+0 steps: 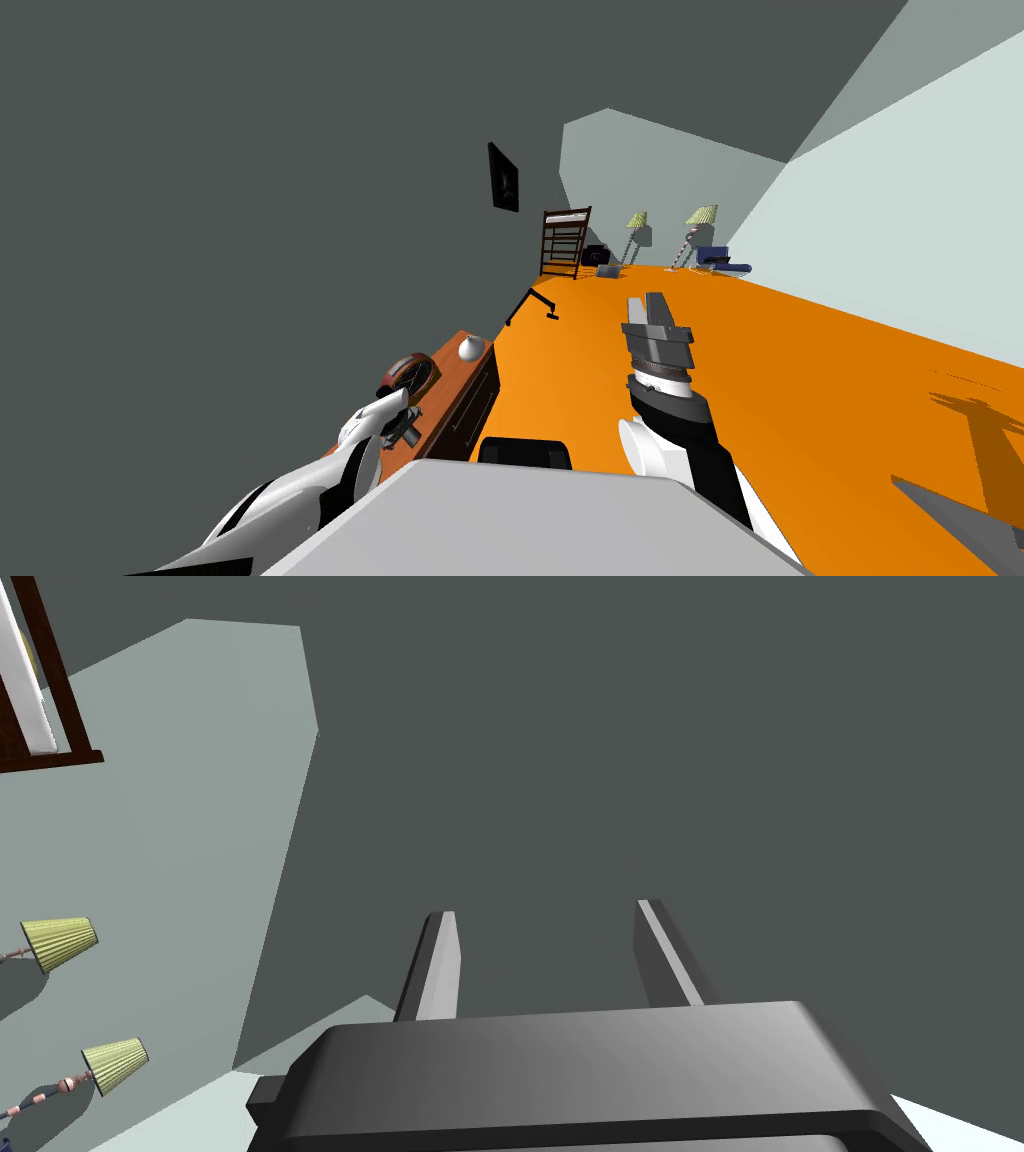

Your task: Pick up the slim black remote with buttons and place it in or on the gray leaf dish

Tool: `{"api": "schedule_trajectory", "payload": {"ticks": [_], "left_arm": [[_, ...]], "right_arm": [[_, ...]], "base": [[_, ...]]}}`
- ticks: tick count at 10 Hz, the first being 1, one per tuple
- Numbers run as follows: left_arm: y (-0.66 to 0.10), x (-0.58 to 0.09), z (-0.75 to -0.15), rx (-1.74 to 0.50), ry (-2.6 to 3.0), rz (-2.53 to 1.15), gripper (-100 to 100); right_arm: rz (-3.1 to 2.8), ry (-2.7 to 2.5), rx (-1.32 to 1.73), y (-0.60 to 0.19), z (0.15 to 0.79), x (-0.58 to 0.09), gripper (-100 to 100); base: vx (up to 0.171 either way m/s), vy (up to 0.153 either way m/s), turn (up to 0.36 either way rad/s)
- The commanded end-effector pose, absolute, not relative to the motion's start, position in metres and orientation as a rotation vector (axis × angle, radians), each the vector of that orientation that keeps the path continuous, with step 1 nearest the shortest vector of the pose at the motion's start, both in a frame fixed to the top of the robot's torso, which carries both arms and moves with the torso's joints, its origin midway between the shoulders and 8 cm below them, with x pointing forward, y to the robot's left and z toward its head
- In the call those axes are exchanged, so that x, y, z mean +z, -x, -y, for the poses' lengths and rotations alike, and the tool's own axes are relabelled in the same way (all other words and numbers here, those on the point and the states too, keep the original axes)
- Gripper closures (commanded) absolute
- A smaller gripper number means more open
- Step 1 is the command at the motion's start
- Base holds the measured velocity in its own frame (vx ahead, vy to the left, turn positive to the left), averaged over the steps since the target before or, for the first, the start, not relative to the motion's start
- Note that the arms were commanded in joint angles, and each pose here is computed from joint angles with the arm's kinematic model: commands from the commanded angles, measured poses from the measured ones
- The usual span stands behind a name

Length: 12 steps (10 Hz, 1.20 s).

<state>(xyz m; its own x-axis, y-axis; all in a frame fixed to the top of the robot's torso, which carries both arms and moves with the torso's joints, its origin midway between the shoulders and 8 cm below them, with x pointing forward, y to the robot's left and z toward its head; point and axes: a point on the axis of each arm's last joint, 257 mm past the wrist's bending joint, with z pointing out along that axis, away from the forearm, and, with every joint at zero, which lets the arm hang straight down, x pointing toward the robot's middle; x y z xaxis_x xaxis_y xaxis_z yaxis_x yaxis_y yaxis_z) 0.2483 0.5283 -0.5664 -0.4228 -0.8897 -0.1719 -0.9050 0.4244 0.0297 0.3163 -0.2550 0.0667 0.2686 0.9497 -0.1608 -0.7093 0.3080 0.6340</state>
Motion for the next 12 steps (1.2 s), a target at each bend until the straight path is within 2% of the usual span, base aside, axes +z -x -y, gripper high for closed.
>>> {"api": "schedule_trajectory", "payload": {"ticks": [1,10,11,12], "left_arm": [[-0.234,-0.569,-0.524,0.164,1.648,-2.579,-100],[-0.204,-0.572,-0.509,0.106,1.743,-2.665,-100],[-0.203,-0.572,-0.509,0.105,1.741,-2.667,0],[-0.201,-0.583,-0.496,0.106,1.747,-2.663,-100]], "right_arm": [[-0.578,-0.491,1.181,-0.316,0.255,0.067,0],[-0.578,-0.491,1.181,-0.316,0.255,0.067,0],[-0.578,-0.491,1.181,-0.316,0.255,0.067,0],[-0.578,-0.491,1.181,-0.316,0.255,0.067,0]], "base": [[0.039,0.051,-0.054],[0.032,0.039,-0.031],[0.0,0.0,0.0],[0.006,0.051,-0.027]]}}
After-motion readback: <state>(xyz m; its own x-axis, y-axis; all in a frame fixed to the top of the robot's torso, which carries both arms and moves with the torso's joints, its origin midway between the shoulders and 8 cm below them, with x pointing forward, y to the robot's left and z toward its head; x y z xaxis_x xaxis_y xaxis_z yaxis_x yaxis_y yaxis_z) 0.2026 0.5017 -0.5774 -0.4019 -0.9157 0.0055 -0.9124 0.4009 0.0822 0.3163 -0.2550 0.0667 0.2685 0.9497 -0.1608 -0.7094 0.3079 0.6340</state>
